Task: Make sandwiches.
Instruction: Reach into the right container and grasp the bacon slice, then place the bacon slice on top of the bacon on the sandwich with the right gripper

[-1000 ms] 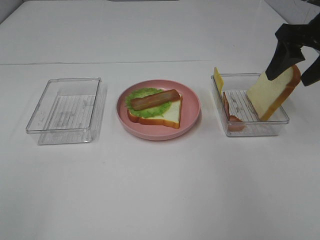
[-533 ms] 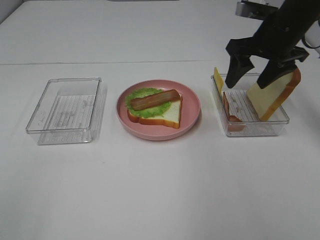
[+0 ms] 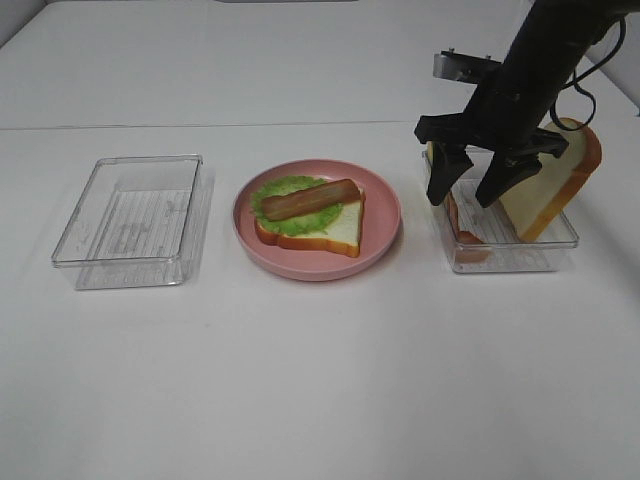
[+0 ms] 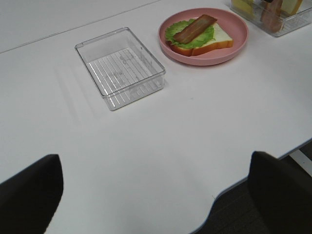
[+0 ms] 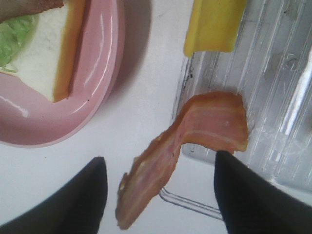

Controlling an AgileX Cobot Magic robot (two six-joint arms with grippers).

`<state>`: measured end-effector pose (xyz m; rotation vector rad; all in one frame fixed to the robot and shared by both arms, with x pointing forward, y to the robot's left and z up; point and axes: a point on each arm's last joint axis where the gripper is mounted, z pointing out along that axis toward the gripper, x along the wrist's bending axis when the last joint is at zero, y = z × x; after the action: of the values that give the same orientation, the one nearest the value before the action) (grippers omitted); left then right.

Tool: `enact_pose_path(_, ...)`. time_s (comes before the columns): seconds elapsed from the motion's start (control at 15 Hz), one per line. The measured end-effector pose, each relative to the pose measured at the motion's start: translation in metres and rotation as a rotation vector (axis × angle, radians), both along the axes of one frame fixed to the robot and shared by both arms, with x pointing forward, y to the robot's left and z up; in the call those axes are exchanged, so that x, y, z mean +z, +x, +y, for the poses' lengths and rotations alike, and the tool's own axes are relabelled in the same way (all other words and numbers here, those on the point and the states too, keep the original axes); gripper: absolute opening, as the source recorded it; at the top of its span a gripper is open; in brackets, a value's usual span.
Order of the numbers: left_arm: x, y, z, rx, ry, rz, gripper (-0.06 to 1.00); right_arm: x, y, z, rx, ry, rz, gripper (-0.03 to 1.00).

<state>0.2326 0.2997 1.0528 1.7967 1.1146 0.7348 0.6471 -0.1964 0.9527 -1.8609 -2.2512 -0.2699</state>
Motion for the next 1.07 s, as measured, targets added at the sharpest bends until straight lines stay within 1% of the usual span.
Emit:
enact_pose_path(0.07,0.000,0.000,0.000,0.000,0.000,0.000,0.97,-0.002,0.000,0.000,0.000,-0.001,0.005,0.56)
enact_pose_path(0.2,0.000,0.000,0.000,0.000,0.000,0.000,0.97,-0.003,0.001,0.000,-0.001,-0.001,0.006,0.43)
enact_pose_path(0.4,0.000,0.000,0.000,0.000,0.000,0.000,0.97,-0.003,0.001,0.000,-0.021,-0.002,0.010,0.17)
enact_pose_path(0.47,0.000,0.000,0.000,0.000,0.000,0.000,0.97,-0.003,0.001,0.000,-0.030,-0.003,0.014,0.07)
enact_pose_path(0.53,0.000,0.000,0.000,0.000,0.000,0.000,0.97,-0.003,0.000,0.000,-0.036,-0.004,0.026,0.00)
enact_pose_path(0.67,0.000,0.000,0.000,0.000,0.000,0.000,0.97,0.002,-0.001,0.000,-0.025,-0.005,0.046,0.00)
enact_pose_path(0.8,0.000,0.000,0.000,0.000,0.000,0.000,0.97,0.016,0.002,0.001,-0.007,0.001,0.054,0.00)
enact_pose_path(1.07,0.000,0.000,0.000,0.000,0.000,0.000,0.97,0.063,0.003,0.004,-0.018,0.047,-0.062,0.00)
